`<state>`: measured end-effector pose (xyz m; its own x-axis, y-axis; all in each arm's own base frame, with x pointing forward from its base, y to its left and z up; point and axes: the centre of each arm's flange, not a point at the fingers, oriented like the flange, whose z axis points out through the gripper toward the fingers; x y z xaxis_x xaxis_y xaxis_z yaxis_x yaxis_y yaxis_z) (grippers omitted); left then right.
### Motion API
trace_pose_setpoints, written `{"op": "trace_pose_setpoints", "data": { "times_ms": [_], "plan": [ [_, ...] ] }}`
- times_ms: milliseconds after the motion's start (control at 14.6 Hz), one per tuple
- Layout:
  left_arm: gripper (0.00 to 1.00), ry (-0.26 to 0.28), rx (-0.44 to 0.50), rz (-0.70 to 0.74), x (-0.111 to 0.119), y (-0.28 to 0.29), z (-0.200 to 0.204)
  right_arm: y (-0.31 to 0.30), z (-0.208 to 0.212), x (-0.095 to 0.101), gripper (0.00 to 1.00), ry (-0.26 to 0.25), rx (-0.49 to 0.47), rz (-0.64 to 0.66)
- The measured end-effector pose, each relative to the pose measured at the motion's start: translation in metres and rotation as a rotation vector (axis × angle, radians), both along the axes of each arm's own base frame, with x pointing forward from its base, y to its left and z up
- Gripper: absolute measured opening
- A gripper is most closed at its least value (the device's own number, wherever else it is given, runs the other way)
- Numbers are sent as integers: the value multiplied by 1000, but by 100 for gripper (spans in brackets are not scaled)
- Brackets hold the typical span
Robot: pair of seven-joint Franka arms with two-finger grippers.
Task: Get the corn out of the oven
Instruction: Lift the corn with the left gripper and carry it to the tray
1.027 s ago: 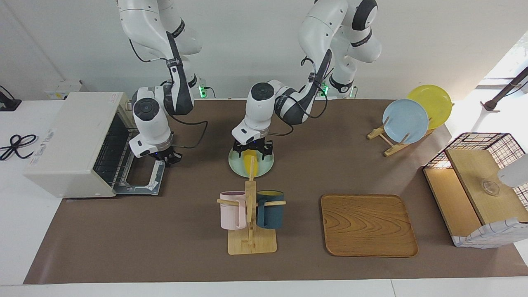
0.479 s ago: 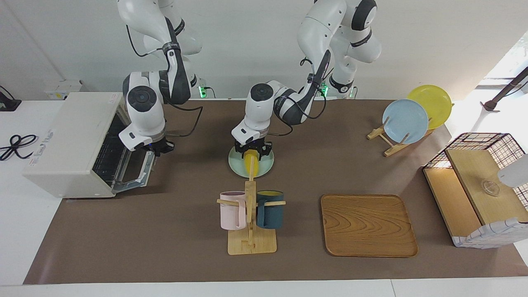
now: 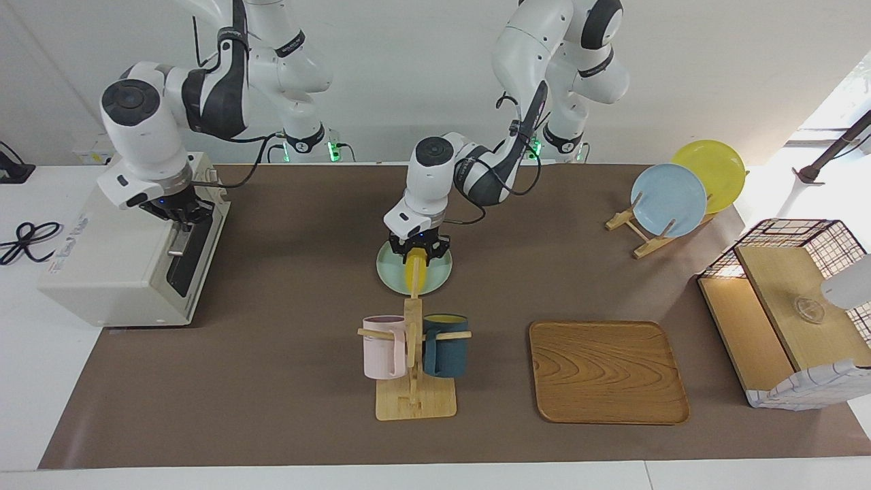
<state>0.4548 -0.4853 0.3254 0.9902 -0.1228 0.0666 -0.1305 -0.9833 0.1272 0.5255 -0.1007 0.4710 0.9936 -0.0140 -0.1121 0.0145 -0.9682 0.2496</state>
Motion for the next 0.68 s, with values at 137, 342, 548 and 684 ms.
{"op": "trace_pose_setpoints", "data": {
  "times_ms": [137,342,548,684],
  "plan": [
    [55,8,11,39,22,30,34,2,-1,0,1,5,-2,16],
    [55,38,46,49,52,95,90,2,0,0,13,3,5,14],
    [55,42,57,51,90,166,107,6,13,2,28,0,47,-10],
    [55,40,63,51,123,229,102,12,40,3,48,0,104,-39]
  ]
}}
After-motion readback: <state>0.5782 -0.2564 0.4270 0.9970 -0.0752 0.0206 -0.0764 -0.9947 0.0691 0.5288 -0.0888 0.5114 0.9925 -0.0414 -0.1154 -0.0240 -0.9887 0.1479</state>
